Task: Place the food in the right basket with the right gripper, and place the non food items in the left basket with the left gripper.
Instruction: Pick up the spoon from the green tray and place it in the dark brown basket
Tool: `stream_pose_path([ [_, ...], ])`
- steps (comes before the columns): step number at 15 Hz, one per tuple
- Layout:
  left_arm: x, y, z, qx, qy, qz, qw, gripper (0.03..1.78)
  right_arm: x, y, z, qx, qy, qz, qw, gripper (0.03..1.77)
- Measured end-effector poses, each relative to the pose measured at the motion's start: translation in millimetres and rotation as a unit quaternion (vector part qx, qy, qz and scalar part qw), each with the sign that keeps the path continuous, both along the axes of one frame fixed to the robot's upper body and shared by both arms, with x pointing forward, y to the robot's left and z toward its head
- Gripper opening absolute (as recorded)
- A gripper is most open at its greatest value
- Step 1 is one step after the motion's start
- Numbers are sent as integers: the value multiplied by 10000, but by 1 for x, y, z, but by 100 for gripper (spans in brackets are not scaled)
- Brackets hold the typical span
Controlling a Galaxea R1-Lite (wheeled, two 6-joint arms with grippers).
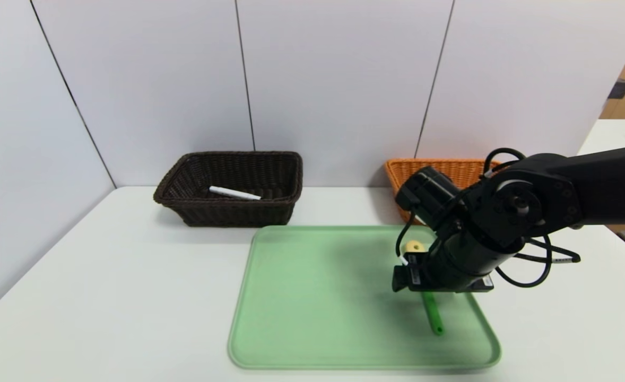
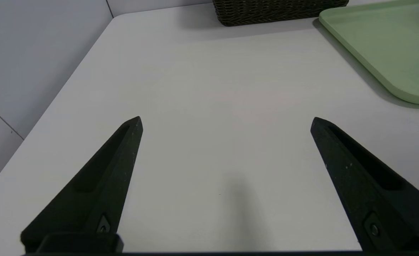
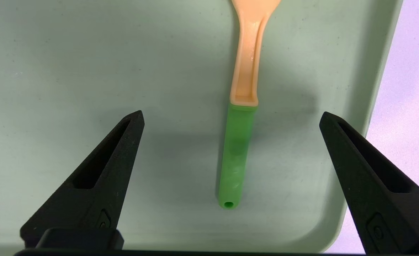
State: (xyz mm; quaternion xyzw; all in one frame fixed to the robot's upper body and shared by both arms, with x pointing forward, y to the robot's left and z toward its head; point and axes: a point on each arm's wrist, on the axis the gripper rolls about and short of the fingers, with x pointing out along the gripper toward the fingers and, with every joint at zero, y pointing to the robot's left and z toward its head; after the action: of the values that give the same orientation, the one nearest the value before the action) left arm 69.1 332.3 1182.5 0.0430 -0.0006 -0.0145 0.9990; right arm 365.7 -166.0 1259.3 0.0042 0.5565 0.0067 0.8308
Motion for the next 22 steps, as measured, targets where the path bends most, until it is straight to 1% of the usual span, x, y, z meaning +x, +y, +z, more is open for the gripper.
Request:
stream_pose_path([
  [8, 0, 0, 0, 3, 0, 0, 10000, 169, 1, 0, -4, -56, 64, 36, 10000, 170],
  [13, 0, 0, 0, 2, 2, -2, 10000, 169, 1, 1, -6, -101, 80, 108, 9999, 170],
  [16, 0, 0, 0, -2, 2, 0, 10000, 169, 2, 1, -6, -182, 71, 198, 9996, 170],
  [22, 0, 0, 0, 0, 2, -2, 10000, 169, 1, 5, -5, -193, 21, 273, 9994, 170],
])
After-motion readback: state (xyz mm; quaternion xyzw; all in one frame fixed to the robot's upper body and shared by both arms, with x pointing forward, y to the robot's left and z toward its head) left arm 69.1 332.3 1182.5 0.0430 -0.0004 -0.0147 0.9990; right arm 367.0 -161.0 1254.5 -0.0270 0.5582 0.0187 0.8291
